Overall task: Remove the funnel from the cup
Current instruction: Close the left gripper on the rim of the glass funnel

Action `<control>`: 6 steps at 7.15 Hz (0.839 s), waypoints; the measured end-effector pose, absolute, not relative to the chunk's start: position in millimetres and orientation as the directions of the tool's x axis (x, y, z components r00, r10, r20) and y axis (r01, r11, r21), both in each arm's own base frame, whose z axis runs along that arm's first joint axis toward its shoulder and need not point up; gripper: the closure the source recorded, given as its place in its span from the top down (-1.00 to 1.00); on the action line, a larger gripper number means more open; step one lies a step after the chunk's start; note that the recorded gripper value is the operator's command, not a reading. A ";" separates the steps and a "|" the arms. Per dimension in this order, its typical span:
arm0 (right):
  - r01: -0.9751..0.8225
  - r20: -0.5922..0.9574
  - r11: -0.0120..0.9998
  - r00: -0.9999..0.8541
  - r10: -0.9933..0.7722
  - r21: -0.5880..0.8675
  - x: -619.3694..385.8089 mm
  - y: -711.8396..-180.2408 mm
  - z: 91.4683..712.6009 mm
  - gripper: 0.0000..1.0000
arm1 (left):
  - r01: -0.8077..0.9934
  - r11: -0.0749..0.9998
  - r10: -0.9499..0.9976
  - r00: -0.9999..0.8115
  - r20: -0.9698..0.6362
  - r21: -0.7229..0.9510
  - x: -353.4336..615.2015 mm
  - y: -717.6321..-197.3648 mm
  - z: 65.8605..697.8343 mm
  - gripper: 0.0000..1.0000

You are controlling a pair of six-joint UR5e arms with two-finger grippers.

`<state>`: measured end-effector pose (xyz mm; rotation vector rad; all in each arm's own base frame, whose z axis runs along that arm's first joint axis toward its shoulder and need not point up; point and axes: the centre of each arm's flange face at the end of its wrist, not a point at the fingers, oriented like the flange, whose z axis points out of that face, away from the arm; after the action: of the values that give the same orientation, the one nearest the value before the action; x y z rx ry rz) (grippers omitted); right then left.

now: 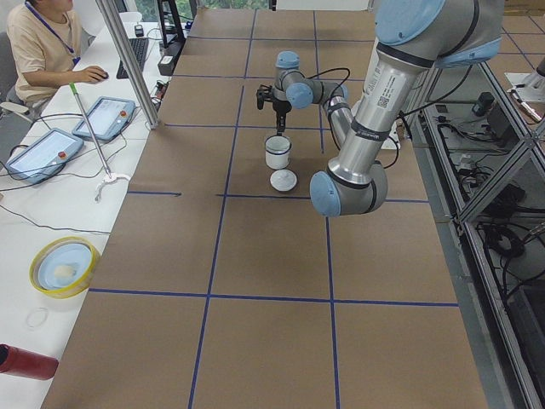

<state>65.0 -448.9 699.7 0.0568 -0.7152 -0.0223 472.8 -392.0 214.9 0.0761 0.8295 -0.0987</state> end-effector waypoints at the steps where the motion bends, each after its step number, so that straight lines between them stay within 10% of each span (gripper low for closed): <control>1: 0.001 0.655 0.998 0.755 -0.040 0.060 65.0 -448.9 699.7 1.00 | 0.117 0.993 -0.055 0.668 -0.742 0.032 475.3 -392.8 211.0 -0.73; 6: 0.001 0.655 0.998 0.755 -0.040 0.060 65.0 -448.9 699.7 1.00 | 0.114 0.993 -0.047 0.668 -0.743 0.039 475.5 -393.1 209.0 -1.00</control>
<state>65.0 -448.9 699.7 0.0568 -0.7152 -0.0223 475.5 -393.1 209.0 0.0849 0.8352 -0.0912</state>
